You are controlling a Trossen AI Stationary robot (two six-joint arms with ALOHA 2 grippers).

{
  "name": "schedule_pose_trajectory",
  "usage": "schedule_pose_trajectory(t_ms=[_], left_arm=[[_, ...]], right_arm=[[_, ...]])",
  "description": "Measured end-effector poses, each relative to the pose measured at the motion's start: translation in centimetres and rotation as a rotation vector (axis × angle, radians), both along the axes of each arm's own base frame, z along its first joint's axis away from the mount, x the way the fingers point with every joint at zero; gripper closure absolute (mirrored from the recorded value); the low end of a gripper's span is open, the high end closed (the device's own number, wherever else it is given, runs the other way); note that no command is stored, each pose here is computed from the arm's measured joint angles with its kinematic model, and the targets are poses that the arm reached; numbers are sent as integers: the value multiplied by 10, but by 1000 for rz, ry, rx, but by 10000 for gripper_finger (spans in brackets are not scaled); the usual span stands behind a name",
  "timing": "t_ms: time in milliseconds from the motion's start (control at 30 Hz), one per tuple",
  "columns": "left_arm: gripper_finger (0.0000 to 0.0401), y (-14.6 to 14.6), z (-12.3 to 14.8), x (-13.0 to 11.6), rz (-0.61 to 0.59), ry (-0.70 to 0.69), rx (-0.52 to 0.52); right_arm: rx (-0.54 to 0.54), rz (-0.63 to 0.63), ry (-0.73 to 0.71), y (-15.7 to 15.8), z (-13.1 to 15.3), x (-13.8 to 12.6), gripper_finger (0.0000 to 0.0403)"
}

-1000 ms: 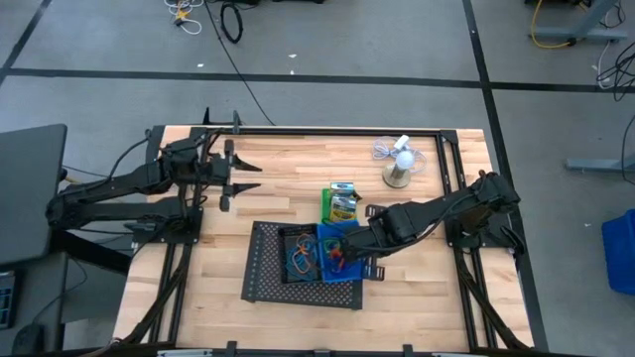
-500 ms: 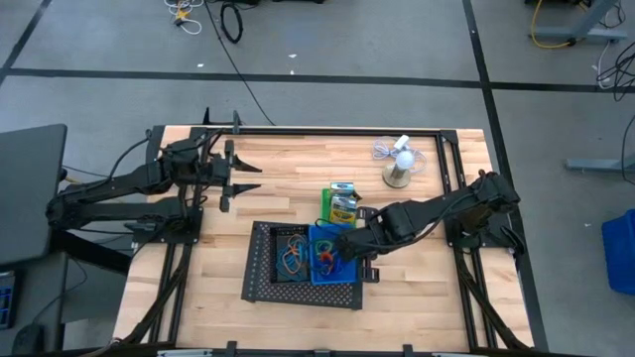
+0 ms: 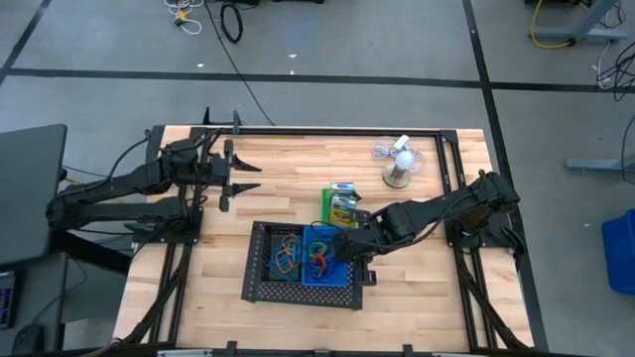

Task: Pick & Place Office Desk Supplies
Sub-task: Put the blue bin with the spring keychains on the shelf

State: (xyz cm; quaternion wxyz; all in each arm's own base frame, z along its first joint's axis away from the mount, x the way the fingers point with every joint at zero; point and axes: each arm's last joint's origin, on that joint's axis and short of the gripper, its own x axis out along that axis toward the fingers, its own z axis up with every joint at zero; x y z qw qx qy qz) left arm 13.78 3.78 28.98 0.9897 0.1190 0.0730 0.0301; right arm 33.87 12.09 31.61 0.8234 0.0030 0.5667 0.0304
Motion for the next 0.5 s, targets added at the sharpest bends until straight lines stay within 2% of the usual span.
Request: schedule_pose_trajectory(t_ms=[500], left_arm=[[214,0,0,0,-2,-1,3]], right_arm=[[24,89,-26,-5,-10,17,403]])
